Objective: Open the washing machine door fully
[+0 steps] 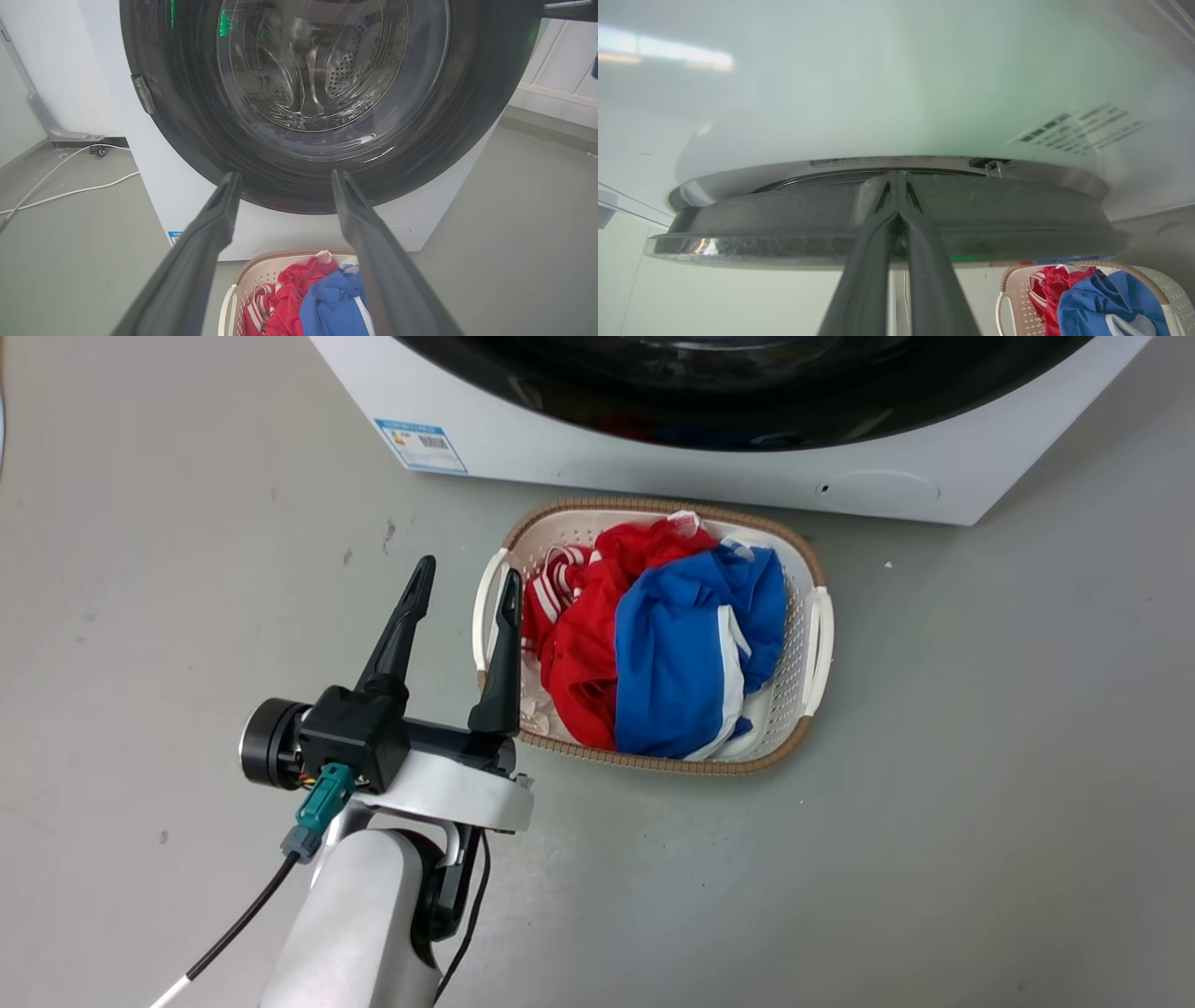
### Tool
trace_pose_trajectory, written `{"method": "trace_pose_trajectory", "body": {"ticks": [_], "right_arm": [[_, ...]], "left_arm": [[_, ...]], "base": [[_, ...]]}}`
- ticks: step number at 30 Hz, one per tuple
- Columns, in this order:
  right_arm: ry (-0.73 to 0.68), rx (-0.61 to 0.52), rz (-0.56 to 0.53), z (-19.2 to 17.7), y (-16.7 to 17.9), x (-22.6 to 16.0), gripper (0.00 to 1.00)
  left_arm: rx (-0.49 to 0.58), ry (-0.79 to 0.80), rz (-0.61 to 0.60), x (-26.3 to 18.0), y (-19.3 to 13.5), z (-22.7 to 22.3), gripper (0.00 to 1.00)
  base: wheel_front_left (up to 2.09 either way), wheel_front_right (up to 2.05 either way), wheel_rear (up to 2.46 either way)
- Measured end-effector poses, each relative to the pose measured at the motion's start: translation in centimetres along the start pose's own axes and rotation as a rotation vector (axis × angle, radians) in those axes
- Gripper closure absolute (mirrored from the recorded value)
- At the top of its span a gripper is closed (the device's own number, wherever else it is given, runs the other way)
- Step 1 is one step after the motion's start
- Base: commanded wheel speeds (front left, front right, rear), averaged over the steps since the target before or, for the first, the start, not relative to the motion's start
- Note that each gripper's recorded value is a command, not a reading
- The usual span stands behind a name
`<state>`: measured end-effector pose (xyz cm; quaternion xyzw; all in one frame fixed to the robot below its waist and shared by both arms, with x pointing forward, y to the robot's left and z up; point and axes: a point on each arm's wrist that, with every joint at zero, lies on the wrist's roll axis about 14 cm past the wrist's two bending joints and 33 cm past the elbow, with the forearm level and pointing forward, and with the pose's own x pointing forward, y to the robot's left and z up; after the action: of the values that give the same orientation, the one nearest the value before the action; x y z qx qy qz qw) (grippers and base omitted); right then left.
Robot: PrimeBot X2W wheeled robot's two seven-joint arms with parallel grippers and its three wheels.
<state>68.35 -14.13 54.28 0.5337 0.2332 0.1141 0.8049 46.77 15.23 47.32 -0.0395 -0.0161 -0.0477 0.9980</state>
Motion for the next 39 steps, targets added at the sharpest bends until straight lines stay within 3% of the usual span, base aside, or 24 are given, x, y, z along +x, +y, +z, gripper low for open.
{"method": "trace_pose_trajectory", "body": {"ticks": [8, 18, 28, 39], "right_arm": [[0.045, -0.009, -0.009, -0.7, -0.7, 1.6, 1.0], [0.138, -0.01, -0.022, -2.0, -1.0, 0.4, 1.0], [0.308, -0.011, -0.037, -7.1, -1.9, -3.1, 1.0], [0.469, -0.03, 0.029, -13.1, -1.0, -8.2, 1.0]], "left_arm": [[0.001, 0.016, 0.003, 0.6, 0.1, -0.9, 0.0], [-0.005, 0.004, -0.007, 0.6, -0.3, -0.4, 0.0], [-0.013, -0.024, -0.021, -0.6, -1.0, 1.4, 0.0], [-0.028, -0.034, -0.024, -3.3, -1.5, 2.7, 0.0]], "base": [[0.0, 0.0, 0.0], [0.0, 0.0, 0.0], [0.0, 0.0, 0.0], [0.0, 0.0, 0.0]]}}
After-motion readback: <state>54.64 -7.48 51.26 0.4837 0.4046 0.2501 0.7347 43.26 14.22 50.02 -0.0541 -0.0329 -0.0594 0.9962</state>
